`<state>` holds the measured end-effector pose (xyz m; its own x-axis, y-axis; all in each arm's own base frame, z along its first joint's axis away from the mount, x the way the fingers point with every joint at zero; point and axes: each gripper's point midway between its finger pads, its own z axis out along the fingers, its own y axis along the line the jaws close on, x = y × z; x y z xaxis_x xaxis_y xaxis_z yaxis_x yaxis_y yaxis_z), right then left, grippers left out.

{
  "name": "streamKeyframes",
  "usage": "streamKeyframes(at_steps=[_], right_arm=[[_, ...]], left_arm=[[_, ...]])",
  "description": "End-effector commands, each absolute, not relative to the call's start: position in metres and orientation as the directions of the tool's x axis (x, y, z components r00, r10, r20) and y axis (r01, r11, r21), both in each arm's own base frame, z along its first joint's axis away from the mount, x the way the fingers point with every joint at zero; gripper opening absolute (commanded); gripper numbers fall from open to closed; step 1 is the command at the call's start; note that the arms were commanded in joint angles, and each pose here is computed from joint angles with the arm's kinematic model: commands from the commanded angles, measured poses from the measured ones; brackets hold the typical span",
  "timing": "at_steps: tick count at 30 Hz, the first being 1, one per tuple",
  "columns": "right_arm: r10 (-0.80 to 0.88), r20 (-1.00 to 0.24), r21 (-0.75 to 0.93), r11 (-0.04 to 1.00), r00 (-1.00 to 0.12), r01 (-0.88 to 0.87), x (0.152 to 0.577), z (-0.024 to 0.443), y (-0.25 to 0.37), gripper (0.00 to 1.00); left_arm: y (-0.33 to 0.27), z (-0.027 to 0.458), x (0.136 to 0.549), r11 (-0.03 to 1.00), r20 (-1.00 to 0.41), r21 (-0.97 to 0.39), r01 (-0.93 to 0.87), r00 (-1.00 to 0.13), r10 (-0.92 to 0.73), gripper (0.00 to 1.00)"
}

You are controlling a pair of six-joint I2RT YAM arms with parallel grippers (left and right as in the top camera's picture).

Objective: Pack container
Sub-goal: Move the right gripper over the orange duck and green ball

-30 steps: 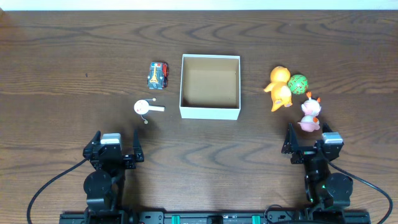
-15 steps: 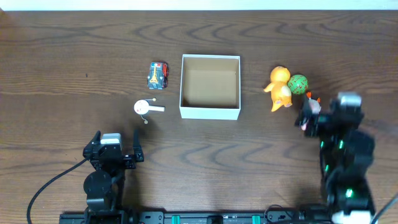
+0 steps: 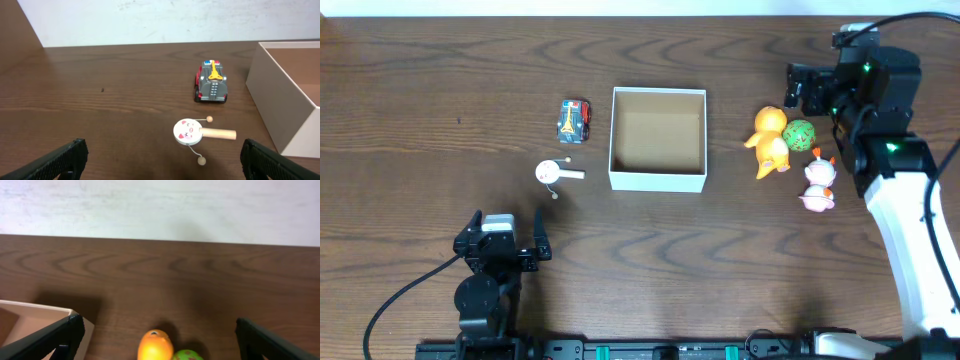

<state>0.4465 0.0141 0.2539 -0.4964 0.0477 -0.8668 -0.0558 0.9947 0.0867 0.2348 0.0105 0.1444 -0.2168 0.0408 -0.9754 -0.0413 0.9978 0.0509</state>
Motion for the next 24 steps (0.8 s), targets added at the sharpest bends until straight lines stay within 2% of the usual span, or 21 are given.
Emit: streamKeyframes(at_steps=[1, 4, 9, 16, 24], right_arm=[[0.137, -0.852, 0.18, 0.983, -0.505, -0.037, 0.455, 0.252, 0.017, 0.99], [0.202, -0.804, 0.221, 0.975, -0.559, 0.035, 0.454, 0.231, 0.014, 0.99], [0.176, -0.725, 0.192, 0.98, -0.666, 0.051, 0.451, 0.186, 0.03, 0.99], [0.128, -0.672, 0.179, 0.984, -0.729, 0.008, 0.457, 0.146, 0.055, 0.99], [0.129, -0.653, 0.098, 0.991, -0.747, 0.086, 0.461, 0.125, 0.036, 0.99]], left_arm=[[0.009, 0.131, 0.235, 0.998, -0.969, 0.064, -0.024, -0.242, 0.056, 0.98], [0.009, 0.131, 0.235, 0.998, -0.969, 0.064, -0.024, -0.242, 0.056, 0.98], [0.009, 0.131, 0.235, 0.998, -0.969, 0.064, -0.024, -0.242, 0.056, 0.98], [0.009, 0.131, 0.235, 0.998, -0.969, 0.064, -0.024, -0.242, 0.056, 0.98], [0.009, 0.131, 0.235, 0.998, -0.969, 0.064, -0.024, -0.242, 0.056, 0.98]])
